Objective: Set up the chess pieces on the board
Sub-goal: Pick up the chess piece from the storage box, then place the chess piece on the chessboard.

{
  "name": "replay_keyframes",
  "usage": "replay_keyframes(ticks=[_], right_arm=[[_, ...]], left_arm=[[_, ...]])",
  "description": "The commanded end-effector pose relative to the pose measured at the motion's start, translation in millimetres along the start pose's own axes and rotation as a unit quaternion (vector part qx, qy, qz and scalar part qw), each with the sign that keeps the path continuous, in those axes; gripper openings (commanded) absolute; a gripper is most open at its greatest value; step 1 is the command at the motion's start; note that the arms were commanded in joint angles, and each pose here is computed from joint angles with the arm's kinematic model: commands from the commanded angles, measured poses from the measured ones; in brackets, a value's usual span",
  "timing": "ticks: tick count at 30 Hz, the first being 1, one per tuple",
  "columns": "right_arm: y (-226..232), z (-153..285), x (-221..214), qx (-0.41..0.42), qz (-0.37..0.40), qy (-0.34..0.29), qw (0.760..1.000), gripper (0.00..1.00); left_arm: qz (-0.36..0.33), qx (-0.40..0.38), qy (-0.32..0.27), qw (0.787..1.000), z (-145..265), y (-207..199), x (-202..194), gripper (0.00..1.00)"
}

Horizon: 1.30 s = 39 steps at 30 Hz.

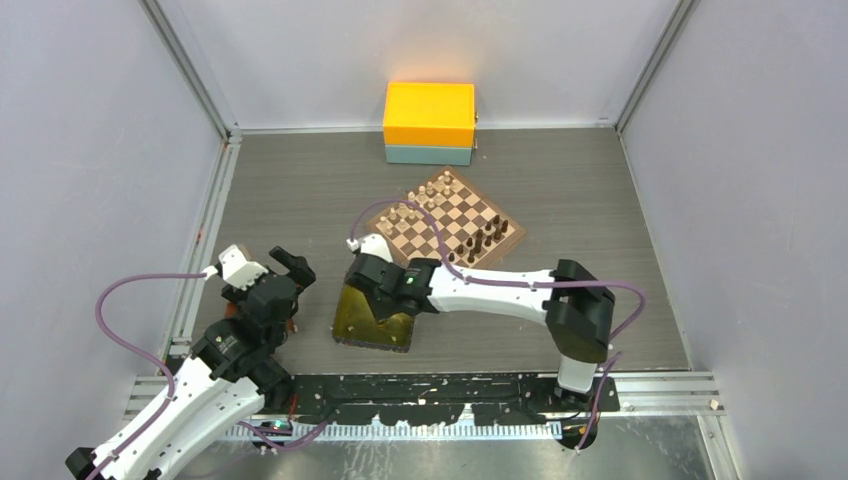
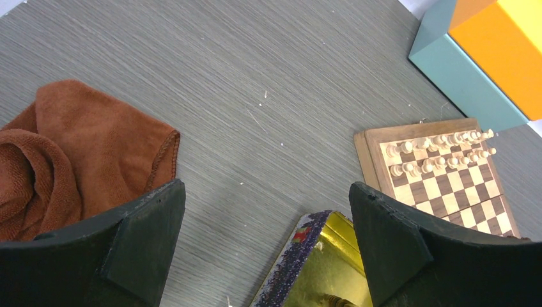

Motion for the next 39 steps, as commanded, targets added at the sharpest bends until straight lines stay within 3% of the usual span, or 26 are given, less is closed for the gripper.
replay_keyframes(ticks=[1,18,39], right_arm=[[-11,41,29,-0.015,-0.012,-0.068,0.998,0.37],[-106,48,28,-0.116,-0.091,-0.083,0.985,0.4],[-138,19,20,-0.116,-0.127,-0.054,0.984,0.41]], left_arm=[[0.013,0.003,-0.015,1.0,-1,-1,4,1.0],[0.011,0.0,-0.011,1.0,-2,-6,4,1.0],[0.003,0.001,-0.01,1.0,-5,-11,3,1.0]])
Point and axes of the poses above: each gripper's point midway between its finger pads, its own z axis back along the fingers, its own y axis along the line the jaws close on, x = y × z, the point moved 4 cm from there along z, back along the fingers
